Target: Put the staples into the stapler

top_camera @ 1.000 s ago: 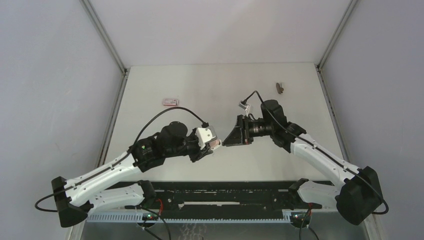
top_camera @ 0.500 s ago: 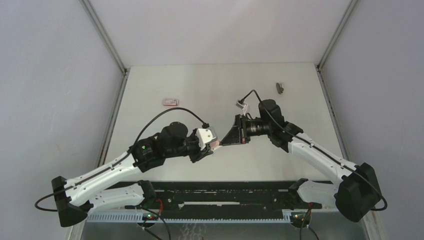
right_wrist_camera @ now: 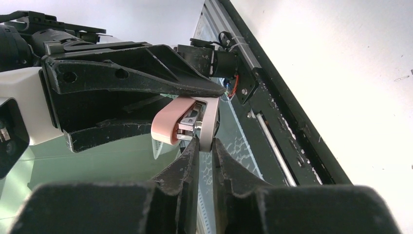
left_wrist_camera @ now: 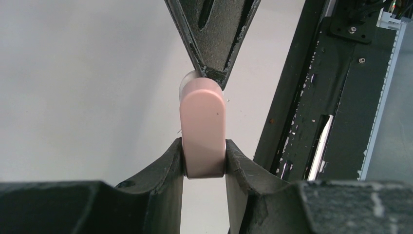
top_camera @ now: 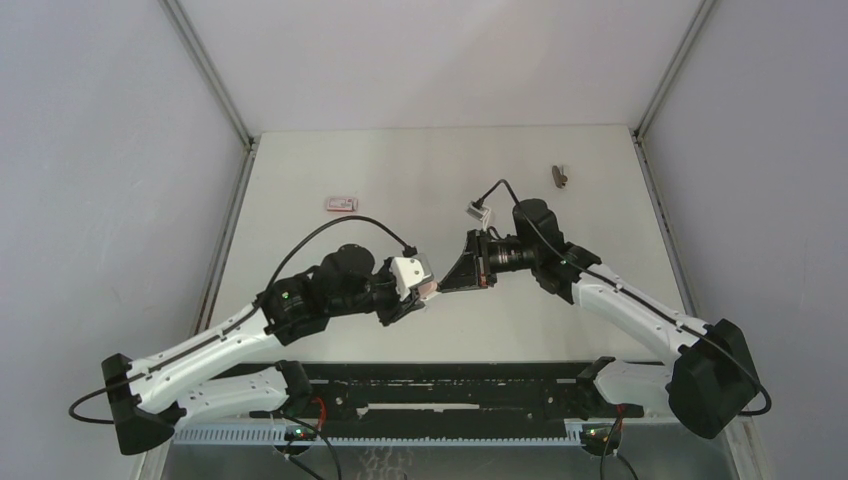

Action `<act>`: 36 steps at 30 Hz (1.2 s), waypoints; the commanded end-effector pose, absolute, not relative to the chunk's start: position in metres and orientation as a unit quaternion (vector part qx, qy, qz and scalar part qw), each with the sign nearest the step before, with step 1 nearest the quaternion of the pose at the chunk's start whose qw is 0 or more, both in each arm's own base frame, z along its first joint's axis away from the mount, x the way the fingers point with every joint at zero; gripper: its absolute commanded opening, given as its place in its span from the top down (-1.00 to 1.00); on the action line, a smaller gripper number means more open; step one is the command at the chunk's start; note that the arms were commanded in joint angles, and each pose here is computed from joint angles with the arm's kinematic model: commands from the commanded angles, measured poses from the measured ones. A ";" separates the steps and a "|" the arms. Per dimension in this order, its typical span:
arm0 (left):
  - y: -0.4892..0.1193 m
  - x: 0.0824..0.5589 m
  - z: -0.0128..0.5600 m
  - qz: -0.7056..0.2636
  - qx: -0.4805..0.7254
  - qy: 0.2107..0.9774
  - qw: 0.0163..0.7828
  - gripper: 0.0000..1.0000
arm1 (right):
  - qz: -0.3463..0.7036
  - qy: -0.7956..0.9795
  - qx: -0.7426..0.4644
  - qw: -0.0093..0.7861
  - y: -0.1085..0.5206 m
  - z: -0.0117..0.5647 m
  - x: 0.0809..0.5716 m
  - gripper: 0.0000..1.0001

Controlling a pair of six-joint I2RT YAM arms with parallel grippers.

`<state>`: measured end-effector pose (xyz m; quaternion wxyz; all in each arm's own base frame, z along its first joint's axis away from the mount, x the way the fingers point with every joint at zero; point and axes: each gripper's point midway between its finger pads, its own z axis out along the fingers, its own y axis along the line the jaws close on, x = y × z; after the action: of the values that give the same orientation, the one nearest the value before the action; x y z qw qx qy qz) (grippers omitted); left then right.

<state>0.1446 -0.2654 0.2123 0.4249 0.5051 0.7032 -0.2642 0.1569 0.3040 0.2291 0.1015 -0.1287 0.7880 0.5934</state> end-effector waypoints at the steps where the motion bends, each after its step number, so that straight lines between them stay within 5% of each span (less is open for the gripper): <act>1: -0.271 0.143 0.229 -0.281 0.507 0.676 0.456 1.00 | 0.605 0.775 -0.144 0.111 0.311 0.238 0.156 0.80; 4: -0.271 0.142 0.232 -0.285 0.504 0.671 0.462 1.00 | 0.602 0.778 -0.141 0.111 0.311 0.236 0.157 1.00; 8: -0.271 0.142 0.239 -0.291 0.496 0.673 0.465 0.95 | 0.601 0.777 -0.137 0.125 0.310 0.237 0.161 1.00; 9: -0.271 0.143 0.241 -0.292 0.489 0.677 0.467 0.70 | 0.598 0.779 -0.133 0.133 0.309 0.236 0.163 1.00; 12: -0.269 0.147 0.250 -0.292 0.460 0.692 0.474 -0.58 | 0.585 0.785 -0.117 0.166 0.302 0.229 0.176 1.00; 15: -0.267 0.156 0.262 -0.293 0.412 0.711 0.489 -0.99 | 0.560 0.795 -0.097 0.213 0.290 0.209 0.197 1.00; 24: -0.280 0.212 0.238 -0.317 0.153 0.806 0.475 -0.99 | 0.395 0.833 -0.012 0.387 0.261 0.154 0.257 1.00; 36: -0.308 0.267 0.182 -0.326 0.049 0.848 0.414 -0.99 | 0.323 0.849 0.021 0.418 0.263 0.126 0.272 1.00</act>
<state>0.2494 -0.2936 0.1674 0.4010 0.0844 0.8627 -0.2965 0.2551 0.2613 0.1127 0.3721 0.0117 0.8658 0.3342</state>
